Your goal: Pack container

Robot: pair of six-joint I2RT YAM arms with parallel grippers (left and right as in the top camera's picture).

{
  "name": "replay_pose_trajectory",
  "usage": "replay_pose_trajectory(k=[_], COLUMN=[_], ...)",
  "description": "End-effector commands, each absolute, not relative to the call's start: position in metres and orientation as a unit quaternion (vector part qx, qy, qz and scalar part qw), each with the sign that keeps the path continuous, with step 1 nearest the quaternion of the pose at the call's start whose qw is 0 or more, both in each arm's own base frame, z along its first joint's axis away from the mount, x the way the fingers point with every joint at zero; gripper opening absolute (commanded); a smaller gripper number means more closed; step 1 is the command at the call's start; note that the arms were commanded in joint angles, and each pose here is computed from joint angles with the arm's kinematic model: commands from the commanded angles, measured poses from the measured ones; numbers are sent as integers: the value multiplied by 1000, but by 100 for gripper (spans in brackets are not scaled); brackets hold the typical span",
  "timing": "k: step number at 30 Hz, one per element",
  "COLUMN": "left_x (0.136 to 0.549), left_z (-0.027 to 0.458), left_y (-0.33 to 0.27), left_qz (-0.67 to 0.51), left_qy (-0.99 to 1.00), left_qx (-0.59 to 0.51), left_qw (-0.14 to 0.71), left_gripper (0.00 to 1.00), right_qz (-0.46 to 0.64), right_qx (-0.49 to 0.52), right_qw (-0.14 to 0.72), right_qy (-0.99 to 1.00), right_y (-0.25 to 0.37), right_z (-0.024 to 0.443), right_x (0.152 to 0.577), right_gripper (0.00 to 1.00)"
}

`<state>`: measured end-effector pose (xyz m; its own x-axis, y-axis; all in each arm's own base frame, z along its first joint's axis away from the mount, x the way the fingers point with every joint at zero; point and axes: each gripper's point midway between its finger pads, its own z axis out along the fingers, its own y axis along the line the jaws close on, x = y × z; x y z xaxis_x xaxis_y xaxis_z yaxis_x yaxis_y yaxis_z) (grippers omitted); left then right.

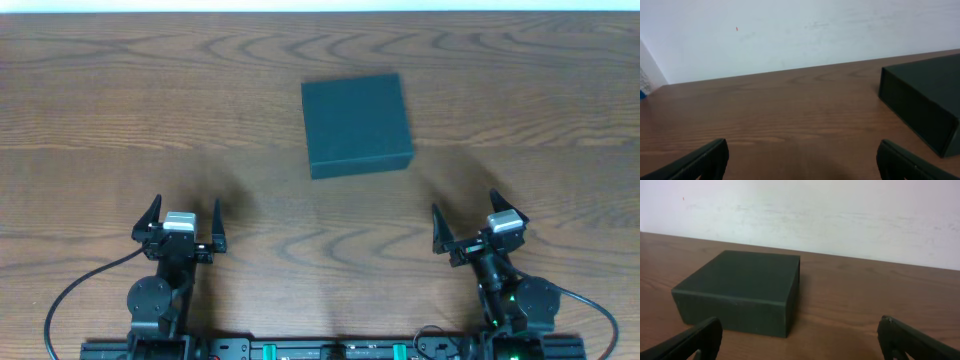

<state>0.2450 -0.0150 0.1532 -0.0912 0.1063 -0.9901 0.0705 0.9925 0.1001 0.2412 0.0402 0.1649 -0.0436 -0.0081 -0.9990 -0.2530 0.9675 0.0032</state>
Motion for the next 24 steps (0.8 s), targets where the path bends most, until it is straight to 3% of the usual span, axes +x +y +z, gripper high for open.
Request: replay_pose_trajectory(k=[1, 24], left_x=[243, 243], left_z=[135, 135], left_y=[-7, -9], left_qz=[23, 19], left_qy=[761, 760], left_qx=[40, 44], left_qw=[647, 648], left_gripper=[95, 96], right_qz=[98, 98], right_qx=[-90, -90], right_qw=[684, 684], right_qy=[717, 717], right_y=[43, 43], right_z=[164, 164], right_x=[241, 241], right_gripper=[99, 99])
